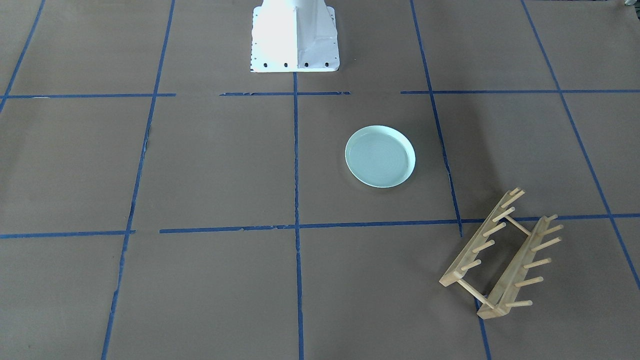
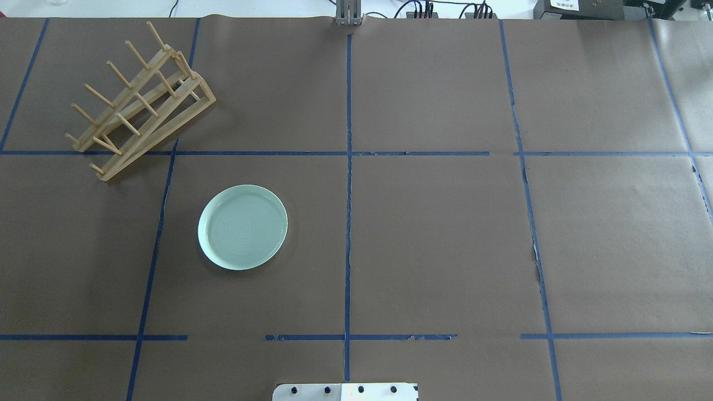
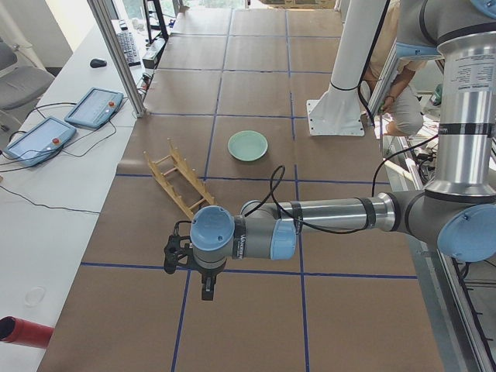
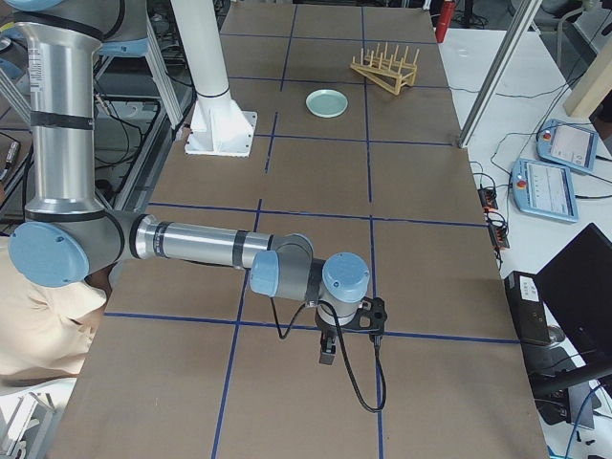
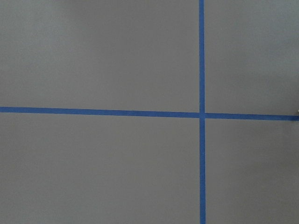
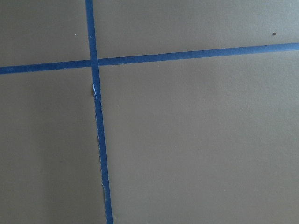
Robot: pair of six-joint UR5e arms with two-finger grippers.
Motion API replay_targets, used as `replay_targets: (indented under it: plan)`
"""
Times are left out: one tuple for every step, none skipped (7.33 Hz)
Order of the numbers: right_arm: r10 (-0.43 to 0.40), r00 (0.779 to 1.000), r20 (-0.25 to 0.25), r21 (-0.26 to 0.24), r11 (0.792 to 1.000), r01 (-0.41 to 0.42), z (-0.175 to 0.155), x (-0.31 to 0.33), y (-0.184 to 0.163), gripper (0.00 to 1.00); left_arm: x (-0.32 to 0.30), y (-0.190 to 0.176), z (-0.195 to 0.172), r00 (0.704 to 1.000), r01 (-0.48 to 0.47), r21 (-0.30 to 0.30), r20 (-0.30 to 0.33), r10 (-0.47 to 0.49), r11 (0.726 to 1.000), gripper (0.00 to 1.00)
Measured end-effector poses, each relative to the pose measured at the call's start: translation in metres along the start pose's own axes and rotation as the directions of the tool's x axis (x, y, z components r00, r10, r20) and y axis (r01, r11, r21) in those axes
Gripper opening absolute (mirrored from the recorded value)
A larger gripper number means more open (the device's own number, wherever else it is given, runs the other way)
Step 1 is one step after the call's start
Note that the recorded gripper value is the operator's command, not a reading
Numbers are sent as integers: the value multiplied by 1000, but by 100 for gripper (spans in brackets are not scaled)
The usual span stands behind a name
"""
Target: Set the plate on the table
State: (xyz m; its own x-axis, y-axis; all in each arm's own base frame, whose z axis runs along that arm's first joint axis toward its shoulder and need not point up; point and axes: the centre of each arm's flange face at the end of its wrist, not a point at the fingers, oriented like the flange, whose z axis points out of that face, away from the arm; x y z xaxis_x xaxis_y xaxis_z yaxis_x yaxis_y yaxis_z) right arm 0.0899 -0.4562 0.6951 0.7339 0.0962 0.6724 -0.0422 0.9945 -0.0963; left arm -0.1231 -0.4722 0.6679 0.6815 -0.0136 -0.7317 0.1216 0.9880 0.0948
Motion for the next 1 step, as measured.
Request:
replay_targets:
  plan:
    - [0, 1000, 0, 0, 1000, 0, 0, 0, 0, 100, 6, -4, 5, 999, -20, -11, 32, 20, 1000, 100]
